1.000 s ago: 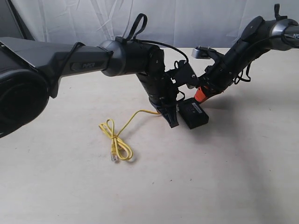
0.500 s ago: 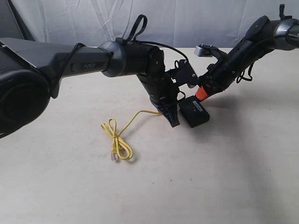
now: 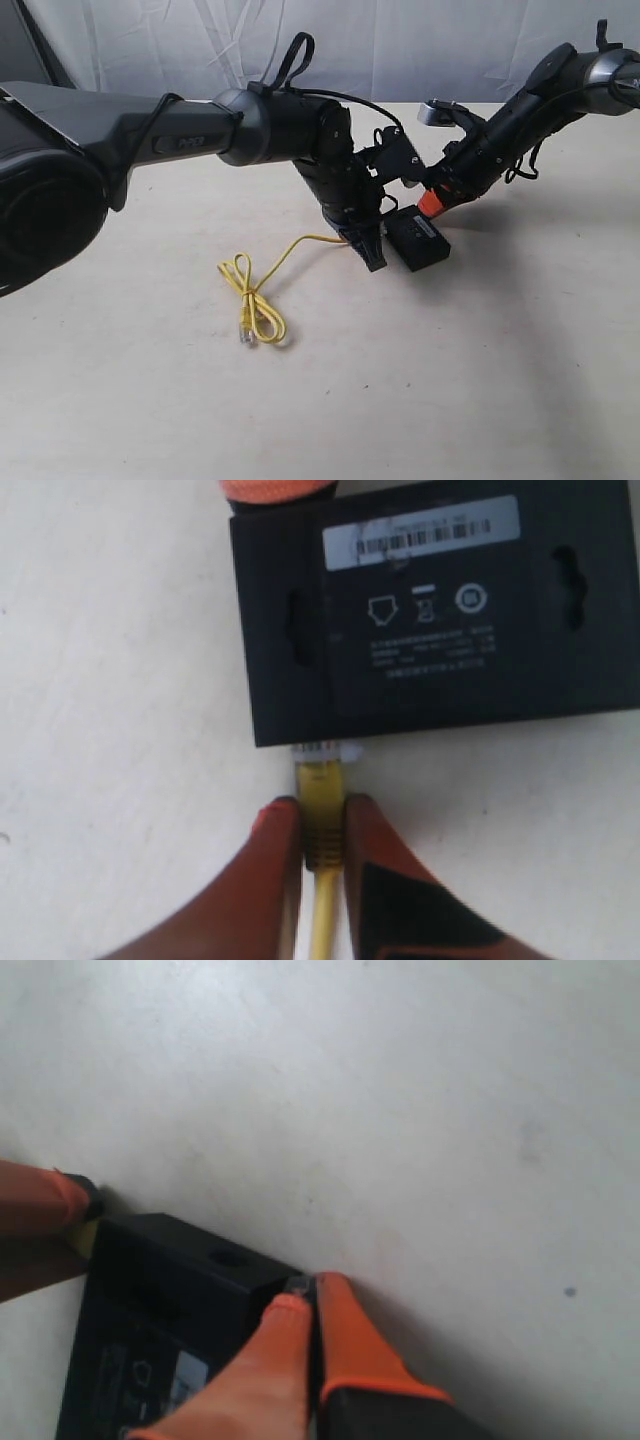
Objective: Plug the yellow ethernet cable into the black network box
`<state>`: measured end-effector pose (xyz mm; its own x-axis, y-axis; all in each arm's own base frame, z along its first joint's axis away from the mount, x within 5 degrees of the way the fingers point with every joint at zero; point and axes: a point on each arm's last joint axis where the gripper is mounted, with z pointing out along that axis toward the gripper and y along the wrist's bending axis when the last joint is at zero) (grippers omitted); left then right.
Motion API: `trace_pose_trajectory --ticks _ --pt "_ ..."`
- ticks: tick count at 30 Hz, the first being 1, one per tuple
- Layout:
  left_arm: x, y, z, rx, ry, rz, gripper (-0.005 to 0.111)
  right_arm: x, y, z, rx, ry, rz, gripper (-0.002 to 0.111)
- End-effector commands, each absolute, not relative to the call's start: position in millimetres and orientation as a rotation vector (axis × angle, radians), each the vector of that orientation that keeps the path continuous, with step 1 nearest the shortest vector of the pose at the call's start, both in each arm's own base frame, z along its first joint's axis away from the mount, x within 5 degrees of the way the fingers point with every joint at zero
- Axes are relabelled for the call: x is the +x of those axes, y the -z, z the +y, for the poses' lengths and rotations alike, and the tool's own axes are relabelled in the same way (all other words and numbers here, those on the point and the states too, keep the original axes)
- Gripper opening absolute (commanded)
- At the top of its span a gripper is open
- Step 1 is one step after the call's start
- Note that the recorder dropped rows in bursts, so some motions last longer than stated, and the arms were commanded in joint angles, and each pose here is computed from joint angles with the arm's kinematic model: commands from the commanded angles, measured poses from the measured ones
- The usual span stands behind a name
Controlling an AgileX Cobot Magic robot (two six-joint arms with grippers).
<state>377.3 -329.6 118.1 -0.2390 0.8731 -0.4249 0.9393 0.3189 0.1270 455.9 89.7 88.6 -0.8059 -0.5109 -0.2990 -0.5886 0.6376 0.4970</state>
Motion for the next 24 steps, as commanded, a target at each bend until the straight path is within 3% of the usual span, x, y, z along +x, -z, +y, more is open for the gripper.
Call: trace_pose_trajectory --ticks 1,13,16,20,24 --pt "381.3 -122.1 -343.4 1.486 0.255 2.089 0.0 448.1 -94.2 112.3 -0.936 -1.111 2.666 -0.001" --pt "379.2 -120.8 -342.3 1.505 0.262 2.112 0.003 448.9 -94.3 109.6 -0.927 -1.112 2.665 -0.001" --pt "377.9 -121.1 -341.7 1.516 0.265 2.122 0.016 449.0 -94.1 108.4 -0.927 -1.108 2.667 -0.001" --pt "377.7 -121.5 -340.2 1.526 0.263 2.13 0.046 449.0 -94.1 108.4 -0.928 -1.107 2.668 -0.001" --pt "376.4 -120.7 -339.5 1.539 0.266 2.143 0.068 449.0 -94.1 108.4 -0.928 -1.107 2.668 -0.001"
